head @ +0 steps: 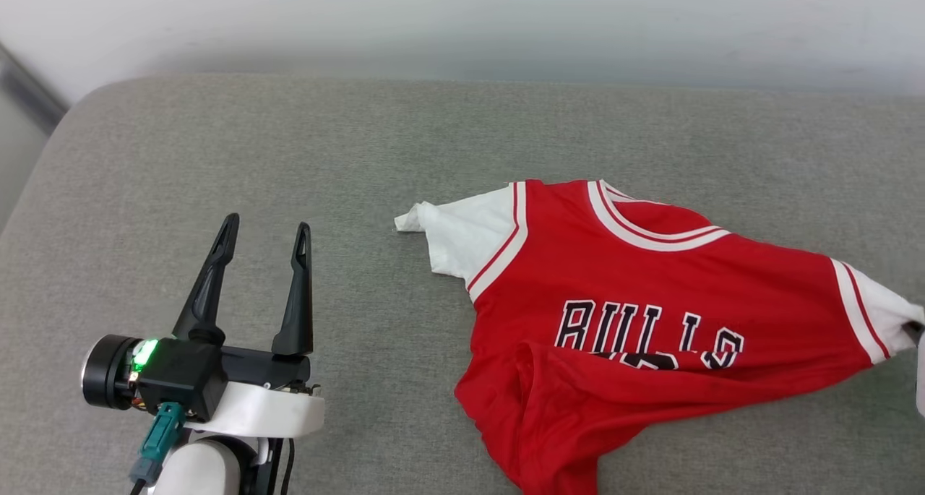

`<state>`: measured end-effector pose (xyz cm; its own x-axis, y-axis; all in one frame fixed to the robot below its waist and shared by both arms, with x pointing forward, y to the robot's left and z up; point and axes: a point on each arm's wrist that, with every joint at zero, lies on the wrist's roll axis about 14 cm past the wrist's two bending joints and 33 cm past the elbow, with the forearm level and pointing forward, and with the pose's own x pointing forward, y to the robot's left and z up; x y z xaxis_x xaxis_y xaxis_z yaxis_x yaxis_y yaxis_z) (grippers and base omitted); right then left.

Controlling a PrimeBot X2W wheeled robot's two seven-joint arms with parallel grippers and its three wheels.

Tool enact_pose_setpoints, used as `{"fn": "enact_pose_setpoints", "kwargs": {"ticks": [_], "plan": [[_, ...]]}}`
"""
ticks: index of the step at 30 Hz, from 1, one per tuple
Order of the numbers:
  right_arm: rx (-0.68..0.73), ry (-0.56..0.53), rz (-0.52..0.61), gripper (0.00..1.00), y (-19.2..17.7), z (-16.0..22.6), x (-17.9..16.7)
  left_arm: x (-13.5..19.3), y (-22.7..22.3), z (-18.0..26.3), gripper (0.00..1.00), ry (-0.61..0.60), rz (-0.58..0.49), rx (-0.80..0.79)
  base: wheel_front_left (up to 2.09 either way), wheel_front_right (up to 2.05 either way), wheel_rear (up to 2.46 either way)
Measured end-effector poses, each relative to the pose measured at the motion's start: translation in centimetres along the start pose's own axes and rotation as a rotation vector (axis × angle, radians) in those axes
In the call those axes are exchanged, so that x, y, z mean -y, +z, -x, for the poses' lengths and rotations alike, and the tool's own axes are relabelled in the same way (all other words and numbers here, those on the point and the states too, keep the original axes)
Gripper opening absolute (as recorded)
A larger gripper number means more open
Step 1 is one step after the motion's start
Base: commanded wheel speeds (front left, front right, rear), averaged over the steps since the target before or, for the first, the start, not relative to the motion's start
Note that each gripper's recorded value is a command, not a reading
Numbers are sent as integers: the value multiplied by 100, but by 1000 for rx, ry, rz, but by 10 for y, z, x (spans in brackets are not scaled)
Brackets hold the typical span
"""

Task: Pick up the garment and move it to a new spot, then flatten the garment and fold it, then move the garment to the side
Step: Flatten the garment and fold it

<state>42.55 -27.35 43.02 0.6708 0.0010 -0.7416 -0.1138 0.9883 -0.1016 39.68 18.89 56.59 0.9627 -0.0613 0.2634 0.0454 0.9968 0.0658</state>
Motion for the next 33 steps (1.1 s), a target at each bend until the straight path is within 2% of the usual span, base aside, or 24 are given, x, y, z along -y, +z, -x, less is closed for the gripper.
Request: {"fn": "enact_pose_setpoints", "kwargs": {"ticks": [6, 7, 8, 9, 12, 16, 19, 23, 28, 33], "plan": [[17, -82, -16, 0, -29, 11, 14, 8, -5, -4, 100, -24, 13, -7, 0, 0, 0], [21, -87, -19, 100, -33, 11, 12, 9, -5, -5, 100, -26, 13, -8, 0, 0, 0], [68, -94, -7, 100, -36, 12, 5, 11, -7, -6, 100, -33, 17, -12, 0, 0, 0], [281, -90, -11, 100, 2, 36, -2, 9, 2, -2, 100, -30, 24, 8, 0, 0, 0], [436, -78, -46, 100, 28, 56, -7, 11, 8, -3, 100, -40, 48, 27, 0, 0, 0], [644, -50, -157, 100, 57, 85, -14, 21, 9, -8, 100, -81, 93, 34, 0, 0, 0], [768, -52, -201, 100, 70, 102, -16, 32, -3, -20, 100, -138, 122, -43, 0, 0, 0], [834, -63, -240, 100, 71, 109, -19, 50, -22, -42, 100, -245, 143, -212, 0, 0, 0], [837, -79, -261, 100, 67, 104, -20, 71, -38, -73, 100, -426, 85, -427, 0, 0, 0], [825, -92, -271, 100, 64, 93, -20, 81, -74, -85, 100, -549, 59, -737, 0, 0, 0]]}}
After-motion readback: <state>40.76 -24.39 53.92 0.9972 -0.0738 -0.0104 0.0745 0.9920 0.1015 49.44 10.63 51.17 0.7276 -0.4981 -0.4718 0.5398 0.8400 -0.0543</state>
